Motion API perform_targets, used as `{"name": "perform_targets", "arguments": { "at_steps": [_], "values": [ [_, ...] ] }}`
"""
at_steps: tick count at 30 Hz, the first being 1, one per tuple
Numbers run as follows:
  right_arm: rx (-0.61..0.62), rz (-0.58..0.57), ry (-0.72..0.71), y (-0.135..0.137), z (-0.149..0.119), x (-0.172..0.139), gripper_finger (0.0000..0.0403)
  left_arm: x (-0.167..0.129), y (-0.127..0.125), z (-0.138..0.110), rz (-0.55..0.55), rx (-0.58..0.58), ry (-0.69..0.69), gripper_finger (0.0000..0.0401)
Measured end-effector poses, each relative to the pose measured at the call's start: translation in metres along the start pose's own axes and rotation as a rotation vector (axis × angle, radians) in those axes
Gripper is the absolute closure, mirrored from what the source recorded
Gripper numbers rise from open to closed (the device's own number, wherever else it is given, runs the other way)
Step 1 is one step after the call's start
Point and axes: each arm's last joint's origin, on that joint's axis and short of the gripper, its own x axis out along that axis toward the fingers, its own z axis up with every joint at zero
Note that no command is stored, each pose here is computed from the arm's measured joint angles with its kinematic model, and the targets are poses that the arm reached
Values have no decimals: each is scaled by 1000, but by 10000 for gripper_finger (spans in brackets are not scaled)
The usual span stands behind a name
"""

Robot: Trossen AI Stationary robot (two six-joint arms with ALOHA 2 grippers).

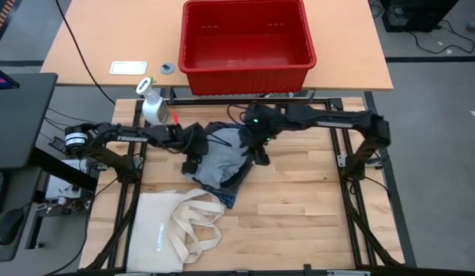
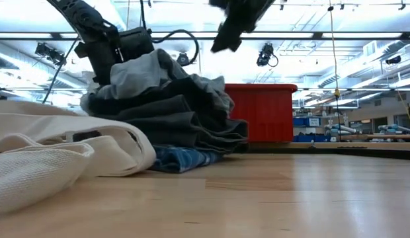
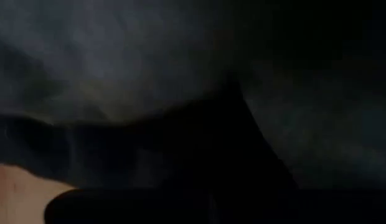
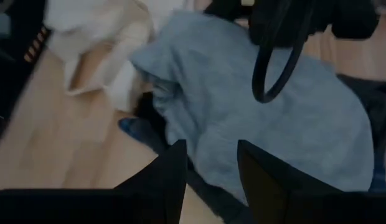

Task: Fold Laundry from Bin
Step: Fold the gray shirt

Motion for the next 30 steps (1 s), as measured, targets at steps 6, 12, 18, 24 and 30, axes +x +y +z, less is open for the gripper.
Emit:
{"name": "perform_targets", "arguments": {
  "at_steps": [6,12,18,24,30],
  "values": [
    [11,-30,-58,29,-17,-28,252,-16,-4,0,1,31,116,390],
    [34,-71,-295,32,-52,-12,252,-45,-1,1,59,71,17,390],
    [80,-229,-413,26,-82,15,252,-75,0,7,116,-2,-178,390],
    [105,-196,-306,25,-97,42,252,-79,-12,3,10,-85,-162,390],
    [63,-44,-188,47,-105,60,252,-69,-17,-5,-40,-208,-23,390]
  ]
}}
